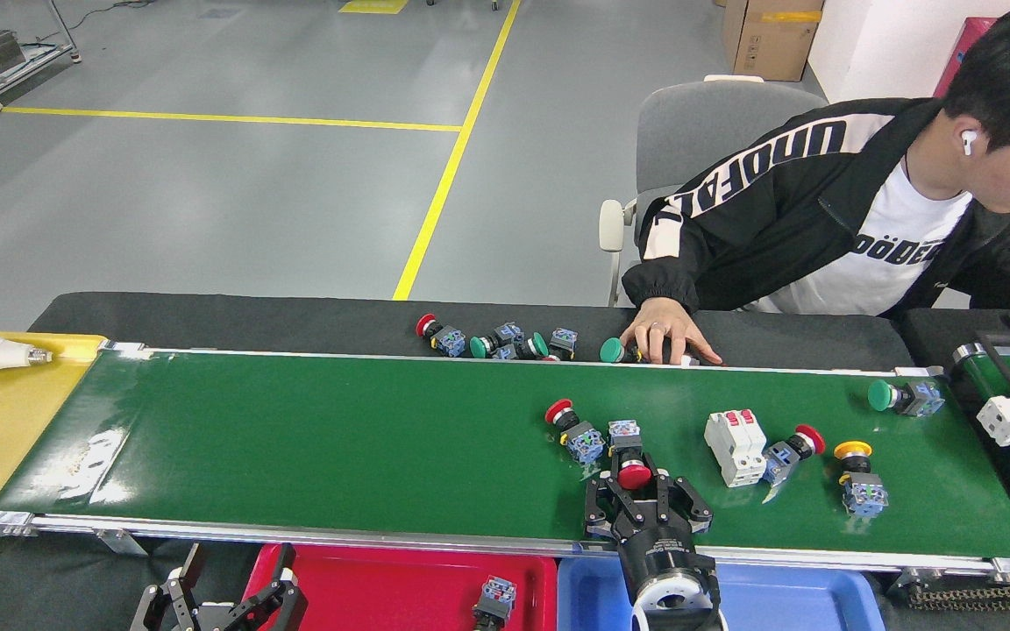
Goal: Pick switch part from conveyor to tray
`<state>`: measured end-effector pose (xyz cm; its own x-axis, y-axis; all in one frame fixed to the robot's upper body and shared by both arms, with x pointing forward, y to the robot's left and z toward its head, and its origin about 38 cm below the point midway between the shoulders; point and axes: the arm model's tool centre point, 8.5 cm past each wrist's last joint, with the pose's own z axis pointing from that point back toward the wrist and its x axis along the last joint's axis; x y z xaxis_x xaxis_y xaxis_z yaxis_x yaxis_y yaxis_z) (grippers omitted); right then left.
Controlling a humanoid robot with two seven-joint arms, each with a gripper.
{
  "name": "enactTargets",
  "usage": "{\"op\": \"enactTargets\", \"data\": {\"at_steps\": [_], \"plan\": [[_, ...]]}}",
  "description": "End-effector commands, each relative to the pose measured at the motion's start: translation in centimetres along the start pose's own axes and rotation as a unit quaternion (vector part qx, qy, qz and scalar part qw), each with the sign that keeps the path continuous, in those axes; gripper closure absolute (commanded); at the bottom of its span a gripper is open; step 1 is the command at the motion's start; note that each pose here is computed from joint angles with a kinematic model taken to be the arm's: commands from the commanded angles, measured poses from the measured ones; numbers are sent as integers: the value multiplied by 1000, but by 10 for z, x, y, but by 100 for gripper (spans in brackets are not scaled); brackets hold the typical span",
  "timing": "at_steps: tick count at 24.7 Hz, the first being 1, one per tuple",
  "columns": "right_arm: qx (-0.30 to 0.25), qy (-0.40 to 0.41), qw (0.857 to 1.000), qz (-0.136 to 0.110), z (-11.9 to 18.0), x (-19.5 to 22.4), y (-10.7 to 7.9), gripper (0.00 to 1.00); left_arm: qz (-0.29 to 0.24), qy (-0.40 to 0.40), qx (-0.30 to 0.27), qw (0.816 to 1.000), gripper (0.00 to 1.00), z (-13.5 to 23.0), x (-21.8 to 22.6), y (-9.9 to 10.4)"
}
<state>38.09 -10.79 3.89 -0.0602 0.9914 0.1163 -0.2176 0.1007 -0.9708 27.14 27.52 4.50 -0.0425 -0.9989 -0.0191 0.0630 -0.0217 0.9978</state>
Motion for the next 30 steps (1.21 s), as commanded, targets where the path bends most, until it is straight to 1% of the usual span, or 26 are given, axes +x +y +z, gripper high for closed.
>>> {"op": "enactTargets", "data": {"at_steps": [1, 2, 4, 5, 7, 9, 10, 11, 12, 13, 14, 15, 16, 18, 20, 21, 23, 24, 26, 28, 30], "plan": [[-27, -22, 999, -2, 2, 5, -19, 91, -7, -3, 9, 1000, 0, -2, -2, 6], [-38, -39, 999, -3, 10, 7, -24, 91, -6, -4, 8, 1000, 0, -1, -2, 6], [-51, -96, 994, 5, 37, 9, -26, 90, -8, -14, 7, 1000, 0, -2, 2, 6], [-61, -146, 987, 8, 54, 14, -29, 88, -15, -36, 10, 999, 0, -7, 7, 9], [-55, -231, 971, -6, 78, 26, -22, 85, -28, -71, 17, 997, 0, -16, 18, 16], [-48, -320, 946, -11, 96, 38, -14, 79, -40, -103, 17, 994, 0, -29, 31, 24], [-50, -357, 933, -9, 101, 44, -14, 73, -49, -117, 11, 992, 0, -37, 38, 28], [-46, -381, 924, -7, 106, 48, -11, 61, -54, -129, 11, 990, 0, -46, 44, 34], [-41, -402, 915, -7, 112, 54, -7, 35, -59, -150, 11, 987, 0, -57, 57, 38], [-33, -415, 909, -11, 118, 60, -2, 9, -64, -175, 7, 982, 0, -65, 73, 39], [-21, -427, 904, -13, 124, 68, 3, 5, -68, -197, 5, 978, 0, -76, 87, 41], [-5, -433, 901, -9, 127, 73, 7, 4, -74, -210, -3, 975, 0, -87, 97, 41], [4, -434, 901, -6, 127, 73, 9, 4, -76, -217, -10, 973, 0, -97, 105, 39], [11, -430, 903, -6, 126, 73, 12, 4, -91, -222, -31, 970, 0, -119, 113, 27], [9, -425, 905, -9, 124, 72, 10, 4, -95, -221, -37, 970, 0, -135, 122, 25], [4, -416, 910, -10, 120, 68, 7, 4, -94, -221, -39, 970, 0, -143, 126, 26], [-13, -354, 935, -25, 103, 42, -5, 5, -97, -220, -46, 970, 0, -157, 128, 26], [-25, -313, 949, -38, 93, 25, -12, 5, -96, -219, -47, 970, 0, -161, 129, 26], [-45, -233, 970, -60, 78, -10, -24, 5, -96, -219, -49, 970, 0, -165, 130, 27], [-52, -153, 984, -70, 73, -54, -27, 5, -96, -218, -53, 970, 0, -168, 130, 26], [-65, -80, 992, -77, 74, -94, -27, 6, -98, -219, -52, 969, 0, -172, 131, 28]]}}
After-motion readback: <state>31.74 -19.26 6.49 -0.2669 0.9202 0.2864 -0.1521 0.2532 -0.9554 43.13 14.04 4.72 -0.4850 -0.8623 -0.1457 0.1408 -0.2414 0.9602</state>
